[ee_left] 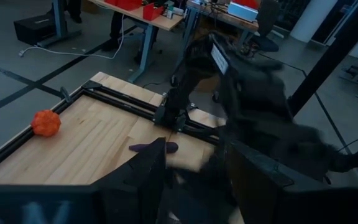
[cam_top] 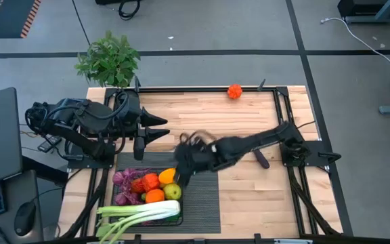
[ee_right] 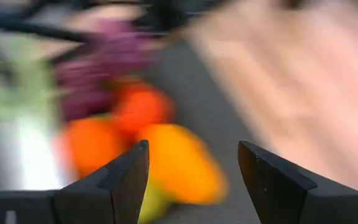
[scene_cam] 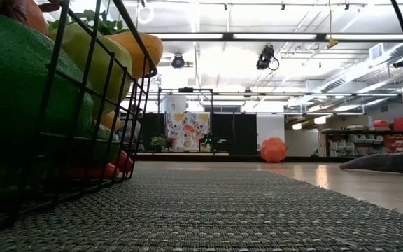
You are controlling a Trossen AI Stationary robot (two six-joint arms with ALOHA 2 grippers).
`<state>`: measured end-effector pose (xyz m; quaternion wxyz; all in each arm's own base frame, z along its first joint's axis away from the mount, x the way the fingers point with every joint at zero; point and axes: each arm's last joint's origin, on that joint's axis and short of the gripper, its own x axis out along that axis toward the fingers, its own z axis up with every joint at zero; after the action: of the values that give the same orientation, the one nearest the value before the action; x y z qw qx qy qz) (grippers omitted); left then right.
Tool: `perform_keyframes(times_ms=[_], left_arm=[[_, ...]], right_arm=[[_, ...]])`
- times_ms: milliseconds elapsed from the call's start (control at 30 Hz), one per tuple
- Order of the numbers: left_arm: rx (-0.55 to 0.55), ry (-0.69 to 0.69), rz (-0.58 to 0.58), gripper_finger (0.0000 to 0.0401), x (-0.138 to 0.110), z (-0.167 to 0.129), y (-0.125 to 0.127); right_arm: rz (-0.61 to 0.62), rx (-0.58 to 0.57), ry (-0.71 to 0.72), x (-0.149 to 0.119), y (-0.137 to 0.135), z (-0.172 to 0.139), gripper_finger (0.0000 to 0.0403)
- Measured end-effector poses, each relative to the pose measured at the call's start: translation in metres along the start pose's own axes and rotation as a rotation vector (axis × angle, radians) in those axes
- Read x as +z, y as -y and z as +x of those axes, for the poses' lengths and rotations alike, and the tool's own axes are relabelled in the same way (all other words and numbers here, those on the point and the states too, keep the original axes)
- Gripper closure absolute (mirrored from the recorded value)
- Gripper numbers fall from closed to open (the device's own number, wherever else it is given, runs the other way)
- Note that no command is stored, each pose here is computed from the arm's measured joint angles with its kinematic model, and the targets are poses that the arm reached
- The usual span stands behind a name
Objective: Build produce basket
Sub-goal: Put the orange pumpkin into the wire basket
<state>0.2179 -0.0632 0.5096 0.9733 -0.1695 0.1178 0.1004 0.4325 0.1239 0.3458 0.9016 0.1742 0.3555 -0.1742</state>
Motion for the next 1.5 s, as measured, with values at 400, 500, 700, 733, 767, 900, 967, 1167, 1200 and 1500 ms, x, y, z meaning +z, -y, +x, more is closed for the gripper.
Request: perform_keyframes(times_ms=[400, 500, 700, 733, 767, 900, 967, 1167, 1200, 1500], left_arm=[[-0.024, 0.046, -0.046, 0.0229, 0.009, -0.025, -0.010], [-0.027, 0.051, -0.050, 0.0229, 0.011, -0.039, -0.017], [0.004, -0.005, -0.046, 0.0229, 0.007, -0.061, -0.033], [0.011, -0.018, -0.043, 0.0229, 0.005, -0.063, -0.035], [0.017, -0.025, -0.043, 0.0229, 0.005, -0.065, -0.036], [0.087, -0.007, -0.016, 0.0229, 0.005, -0.067, -0.042], [0.142, 0.019, -0.015, 0.0229, 0.006, -0.065, -0.044], [0.284, 0.060, -0.082, 0.0229, 0.009, -0.050, -0.052], [0.310, 0.067, -0.107, 0.0229, 0.010, -0.047, -0.054], [0.495, 0.085, -0.269, 0.0210, 0.013, -0.022, -0.076]], right_arm=[[0.154, -0.580, -0.213, 0.010, 0.102, -0.011, 0.0133], [0.166, -0.604, -0.246, 0.016, 0.117, -0.004, 0.0116], [0.199, -0.682, -0.309, 0.024, 0.156, 0.014, 0.0083], [0.197, -0.697, -0.323, 0.025, 0.164, 0.017, 0.0079], [0.191, -0.712, -0.339, 0.026, 0.172, 0.020, 0.0075], [0.151, -0.768, -0.379, 0.032, 0.209, 0.033, 0.0066], [0.141, -0.786, -0.404, 0.034, 0.230, 0.040, 0.0064], [0.127, -0.835, -0.465, 0.035, 0.302, 0.059, 0.0063], [0.126, -0.842, -0.476, 0.035, 0.314, 0.061, 0.0063], [0.215, -0.812, -0.573, 0.021, 0.413, 0.063, 0.0063]])
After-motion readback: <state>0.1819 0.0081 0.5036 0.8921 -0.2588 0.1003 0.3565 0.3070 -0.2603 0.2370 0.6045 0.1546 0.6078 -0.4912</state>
